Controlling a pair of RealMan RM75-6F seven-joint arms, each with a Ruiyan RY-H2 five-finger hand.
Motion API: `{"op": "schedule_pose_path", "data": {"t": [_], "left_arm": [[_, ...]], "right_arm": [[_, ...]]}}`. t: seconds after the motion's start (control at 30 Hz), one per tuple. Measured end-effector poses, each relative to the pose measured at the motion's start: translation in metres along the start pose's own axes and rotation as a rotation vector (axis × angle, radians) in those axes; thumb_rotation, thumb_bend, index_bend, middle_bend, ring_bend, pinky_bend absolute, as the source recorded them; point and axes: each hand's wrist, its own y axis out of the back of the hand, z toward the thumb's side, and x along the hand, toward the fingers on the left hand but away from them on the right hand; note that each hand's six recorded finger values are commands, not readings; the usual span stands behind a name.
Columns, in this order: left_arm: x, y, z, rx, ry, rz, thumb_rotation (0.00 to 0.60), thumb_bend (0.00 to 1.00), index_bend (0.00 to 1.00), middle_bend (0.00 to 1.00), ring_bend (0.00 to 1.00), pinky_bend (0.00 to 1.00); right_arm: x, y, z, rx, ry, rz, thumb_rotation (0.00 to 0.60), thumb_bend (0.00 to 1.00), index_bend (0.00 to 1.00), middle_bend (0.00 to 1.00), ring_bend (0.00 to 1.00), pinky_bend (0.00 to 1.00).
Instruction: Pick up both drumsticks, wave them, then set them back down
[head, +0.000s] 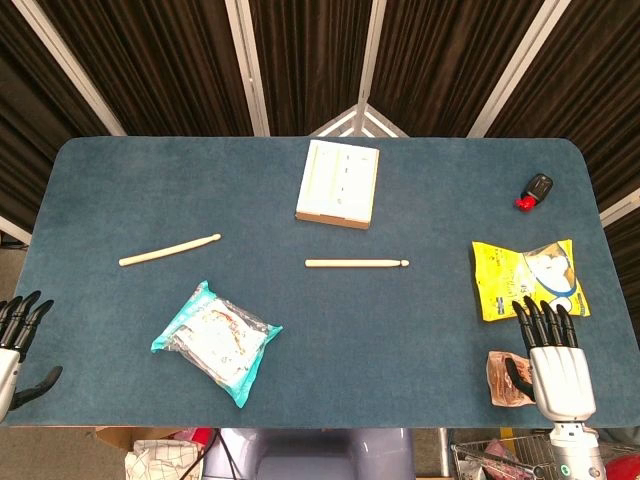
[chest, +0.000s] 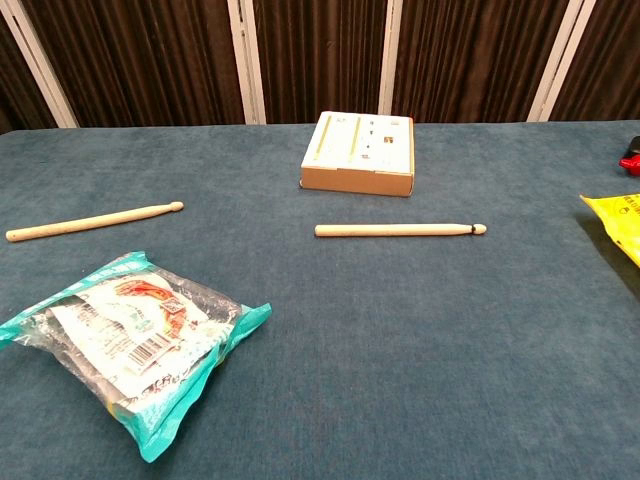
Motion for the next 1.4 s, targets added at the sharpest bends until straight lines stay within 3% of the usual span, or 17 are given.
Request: {"op": "schedule_pose_path", "data": {"t": [0.27, 0.53, 0.83, 1.17, 1.4], "left_arm": [[0.003, 0.008, -0.007, -0.012, 0.004, 0.045, 0.6, 0.35, 0.1, 0.0, 0.0, 0.0], [0.009, 0.013, -0.003, -0.022, -0.062, 0.087, 0.6, 0.35, 0.1, 0.0, 0.0, 0.0], [0.019, -0.001, 0.006, 0.011, -0.078, 0.033, 0.6, 0.35, 0.1, 0.0, 0.0, 0.0], [0.019, -0.001, 0.011, 0.019, -0.075, 0.039, 0.6, 0.35, 0.1, 0.0, 0.0, 0.0], [0.015, 0.004, 0.009, 0.031, -0.051, 0.089, 0.6, 0.34, 0.1, 0.0, 0.0, 0.0]], "right_arm": [[-0.003, -0.006, 0.003, 0.003, 0.009, 0.012, 0.6, 0.36, 0.08, 0.07, 0.03, 0.0], [-0.009, -0.006, 0.008, -0.031, 0.012, 0.01, 0.6, 0.36, 0.09, 0.08, 0.03, 0.0], [-0.018, -0.002, 0.028, -0.078, 0.034, 0.005, 0.6, 0.36, 0.16, 0.12, 0.05, 0.0], [-0.074, 0.003, 0.066, -0.086, 0.079, 0.074, 0.6, 0.36, 0.22, 0.18, 0.1, 0.0], [-0.12, -0.01, 0.092, -0.068, 0.051, 0.169, 0.6, 0.36, 0.29, 0.27, 0.15, 0.0]]}}
